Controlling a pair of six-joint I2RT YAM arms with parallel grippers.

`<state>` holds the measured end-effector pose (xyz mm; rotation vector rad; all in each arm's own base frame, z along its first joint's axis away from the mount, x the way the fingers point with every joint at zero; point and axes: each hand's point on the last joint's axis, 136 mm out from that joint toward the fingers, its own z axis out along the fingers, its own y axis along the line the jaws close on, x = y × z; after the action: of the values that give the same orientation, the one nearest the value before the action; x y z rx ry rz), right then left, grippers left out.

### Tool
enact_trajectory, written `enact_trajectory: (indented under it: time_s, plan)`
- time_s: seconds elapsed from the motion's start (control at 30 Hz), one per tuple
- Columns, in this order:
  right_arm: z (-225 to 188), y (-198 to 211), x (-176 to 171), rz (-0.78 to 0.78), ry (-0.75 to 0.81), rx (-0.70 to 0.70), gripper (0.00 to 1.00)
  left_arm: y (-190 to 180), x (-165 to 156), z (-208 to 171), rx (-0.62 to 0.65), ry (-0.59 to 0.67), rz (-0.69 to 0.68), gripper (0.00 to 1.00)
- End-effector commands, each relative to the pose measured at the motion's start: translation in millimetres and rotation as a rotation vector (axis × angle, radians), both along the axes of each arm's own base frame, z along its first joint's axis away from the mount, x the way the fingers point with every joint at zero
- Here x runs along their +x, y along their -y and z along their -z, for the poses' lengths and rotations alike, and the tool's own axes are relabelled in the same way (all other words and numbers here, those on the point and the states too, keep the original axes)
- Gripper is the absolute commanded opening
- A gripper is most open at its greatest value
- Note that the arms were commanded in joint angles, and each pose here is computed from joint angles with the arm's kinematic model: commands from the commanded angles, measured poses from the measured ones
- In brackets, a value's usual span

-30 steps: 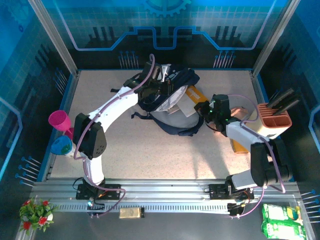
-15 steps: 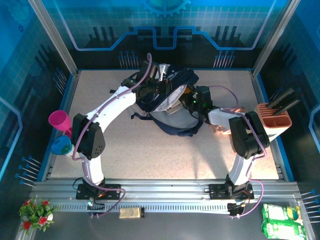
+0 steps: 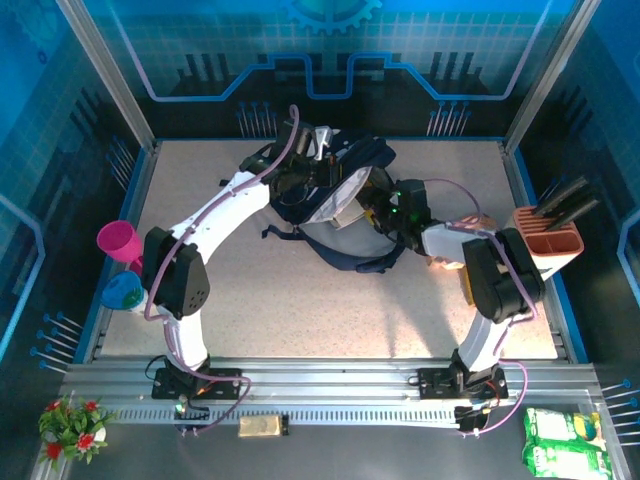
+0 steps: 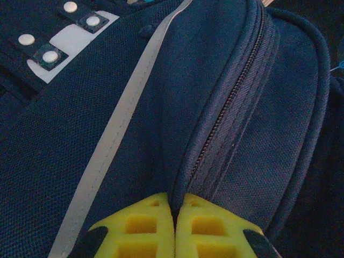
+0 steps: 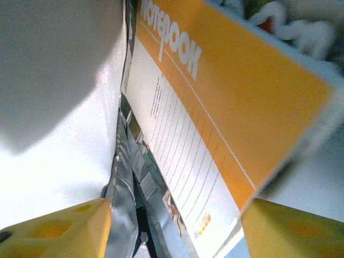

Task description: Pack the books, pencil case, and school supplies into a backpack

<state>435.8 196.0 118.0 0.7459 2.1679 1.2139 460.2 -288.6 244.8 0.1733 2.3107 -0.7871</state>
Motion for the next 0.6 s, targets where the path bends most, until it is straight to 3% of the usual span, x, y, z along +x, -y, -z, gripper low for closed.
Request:
enact_trajectory:
  time_s: [0.0,0.27,0.33,0.47,0.57]
  plan:
    - [-17.3,17.7,-18.7,0.007,0.05,-0.022,0.71,-6.2,5.7,-46.7,-0.098,0.096,-0.025,0.0]
    - [-42.4,67.0,-66.6,0.117,0.104,-0.212,0.82,-2.8,-0.2,-1.3,-0.08,-0.025,0.001,0.01]
    - [-57.3,76.6,-75.2,0.14,0.139,-0.265,0.86,-4.5,-1.8,11.9,-0.071,-0.077,-0.017,0.21]
    - [-83.1,88.0,-87.6,0.152,0.194,-0.337,0.93,-8.5,-7.7,29.5,-0.09,-0.163,-0.045,0.48]
    - [-93.8,87.6,-92.9,0.14,0.217,-0.354,0.96,-21.3,-12.0,33.2,-0.119,-0.193,-0.088,0.58]
